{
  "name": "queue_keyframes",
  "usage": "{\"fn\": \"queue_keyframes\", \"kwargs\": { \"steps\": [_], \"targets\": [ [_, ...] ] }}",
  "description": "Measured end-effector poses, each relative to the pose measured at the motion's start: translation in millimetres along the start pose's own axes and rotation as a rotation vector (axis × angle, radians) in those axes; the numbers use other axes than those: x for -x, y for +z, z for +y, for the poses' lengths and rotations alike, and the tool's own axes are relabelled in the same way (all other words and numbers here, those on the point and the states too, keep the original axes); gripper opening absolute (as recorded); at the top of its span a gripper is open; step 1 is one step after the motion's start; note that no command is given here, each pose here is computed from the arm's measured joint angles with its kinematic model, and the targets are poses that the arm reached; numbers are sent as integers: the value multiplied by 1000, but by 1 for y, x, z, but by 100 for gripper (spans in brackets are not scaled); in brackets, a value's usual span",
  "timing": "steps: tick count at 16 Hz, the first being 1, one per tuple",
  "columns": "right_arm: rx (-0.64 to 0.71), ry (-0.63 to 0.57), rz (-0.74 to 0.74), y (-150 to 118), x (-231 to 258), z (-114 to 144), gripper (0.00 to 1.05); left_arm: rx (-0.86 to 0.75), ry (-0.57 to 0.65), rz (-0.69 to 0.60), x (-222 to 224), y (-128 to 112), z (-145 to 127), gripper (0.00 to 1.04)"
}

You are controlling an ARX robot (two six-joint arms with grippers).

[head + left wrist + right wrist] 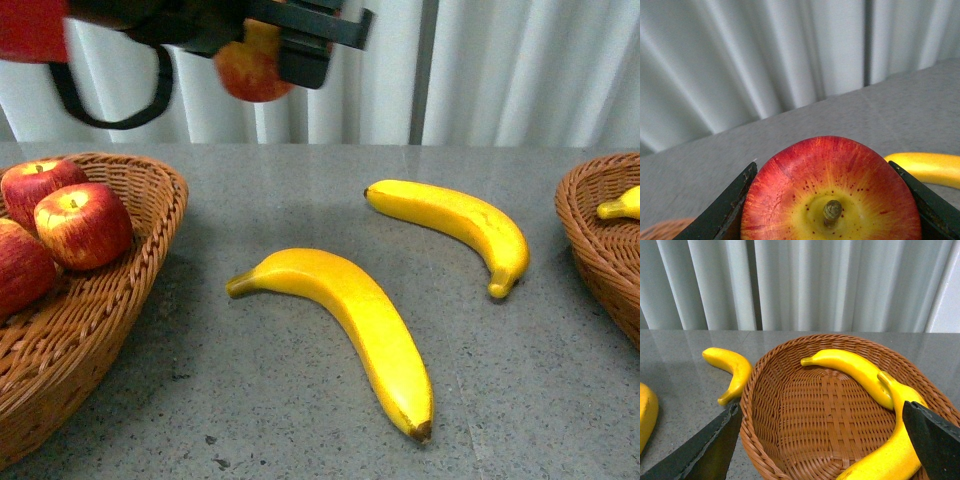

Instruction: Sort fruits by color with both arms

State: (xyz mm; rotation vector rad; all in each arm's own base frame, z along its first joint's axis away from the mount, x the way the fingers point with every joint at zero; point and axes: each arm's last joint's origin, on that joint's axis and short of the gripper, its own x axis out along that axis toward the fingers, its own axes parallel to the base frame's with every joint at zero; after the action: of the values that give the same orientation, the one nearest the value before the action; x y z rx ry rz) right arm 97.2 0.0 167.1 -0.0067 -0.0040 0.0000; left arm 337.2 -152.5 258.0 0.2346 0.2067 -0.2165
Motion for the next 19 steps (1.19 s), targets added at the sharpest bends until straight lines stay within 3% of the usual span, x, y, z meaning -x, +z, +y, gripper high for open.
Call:
{"fn": "queue_keyframes", "kwargs": {
  "steps": [1, 8, 10, 13, 19],
  "targets": [
    [0, 0, 0, 0, 0, 0, 98, 112, 110, 48, 30, -26, 19, 68],
    [0, 0, 0, 0, 0, 0, 98, 275, 281, 138, 70, -79, 29, 68],
    [0, 0, 0, 0, 0, 0, 98, 306, 306, 141, 74, -83, 34, 69],
    [0, 0, 0, 0, 0, 0, 98, 314, 296, 148, 78, -88, 33, 98],
    [0, 0, 0, 0, 0, 0, 98, 348, 258, 7, 110, -71, 39, 98]
  ]
}}
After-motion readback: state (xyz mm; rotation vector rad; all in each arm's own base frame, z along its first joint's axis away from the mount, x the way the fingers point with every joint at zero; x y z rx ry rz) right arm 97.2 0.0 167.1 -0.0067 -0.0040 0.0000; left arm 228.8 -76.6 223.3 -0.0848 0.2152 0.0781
